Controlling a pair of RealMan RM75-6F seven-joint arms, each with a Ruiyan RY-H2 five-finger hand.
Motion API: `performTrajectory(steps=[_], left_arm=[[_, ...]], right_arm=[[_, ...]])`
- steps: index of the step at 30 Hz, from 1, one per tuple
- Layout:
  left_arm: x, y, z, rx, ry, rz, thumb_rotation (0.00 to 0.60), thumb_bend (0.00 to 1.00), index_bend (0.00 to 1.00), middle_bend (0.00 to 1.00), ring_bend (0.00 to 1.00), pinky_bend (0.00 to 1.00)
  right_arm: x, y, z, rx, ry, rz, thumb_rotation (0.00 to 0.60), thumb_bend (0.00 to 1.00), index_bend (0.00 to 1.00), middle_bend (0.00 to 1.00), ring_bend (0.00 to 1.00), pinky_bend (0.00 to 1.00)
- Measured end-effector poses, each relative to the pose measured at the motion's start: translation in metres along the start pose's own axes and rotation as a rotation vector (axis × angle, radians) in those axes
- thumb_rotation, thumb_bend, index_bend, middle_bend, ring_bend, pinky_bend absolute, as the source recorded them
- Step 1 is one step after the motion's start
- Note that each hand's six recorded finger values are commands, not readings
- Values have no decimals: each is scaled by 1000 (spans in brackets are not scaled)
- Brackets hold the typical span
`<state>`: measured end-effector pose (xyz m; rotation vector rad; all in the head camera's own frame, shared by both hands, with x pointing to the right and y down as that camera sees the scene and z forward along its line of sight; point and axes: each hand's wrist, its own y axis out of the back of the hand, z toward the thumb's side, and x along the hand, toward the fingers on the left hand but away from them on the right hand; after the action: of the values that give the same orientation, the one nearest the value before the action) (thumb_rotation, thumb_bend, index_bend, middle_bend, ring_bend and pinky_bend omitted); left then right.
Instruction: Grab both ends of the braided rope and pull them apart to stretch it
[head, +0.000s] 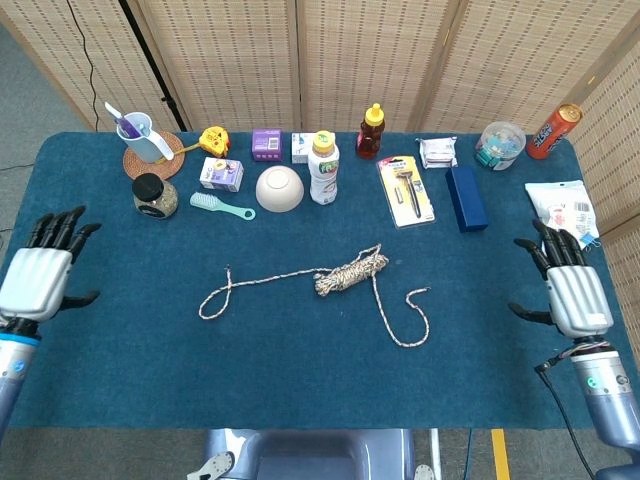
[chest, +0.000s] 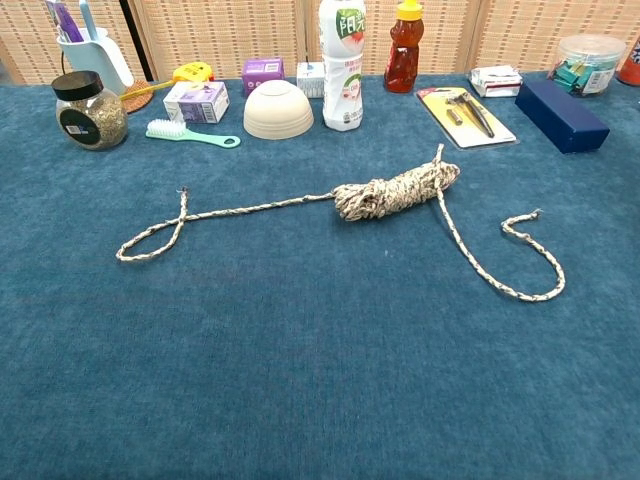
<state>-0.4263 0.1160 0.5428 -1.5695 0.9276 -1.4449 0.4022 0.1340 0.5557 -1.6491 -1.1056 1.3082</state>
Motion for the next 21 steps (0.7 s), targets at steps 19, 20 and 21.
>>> performTrajectory(steps=[19, 20, 21], left_arm=[[-126, -6, -76, -35, 255, 21, 600, 108, 188, 10, 0, 0], [-131, -6, -76, -39, 262, 20, 600, 108, 188, 11, 0, 0], [-133, -6, -76, -40, 263, 20, 600, 108, 188, 11, 0, 0]], right_arm=[[71, 7, -27, 72, -152, -33, 600, 92, 233, 39, 0, 0], [75, 7, -28, 74, -163, -34, 600, 92, 233, 39, 0, 0], [78, 7, -29, 74, -170, -35, 600, 92, 233, 39, 0, 0]])
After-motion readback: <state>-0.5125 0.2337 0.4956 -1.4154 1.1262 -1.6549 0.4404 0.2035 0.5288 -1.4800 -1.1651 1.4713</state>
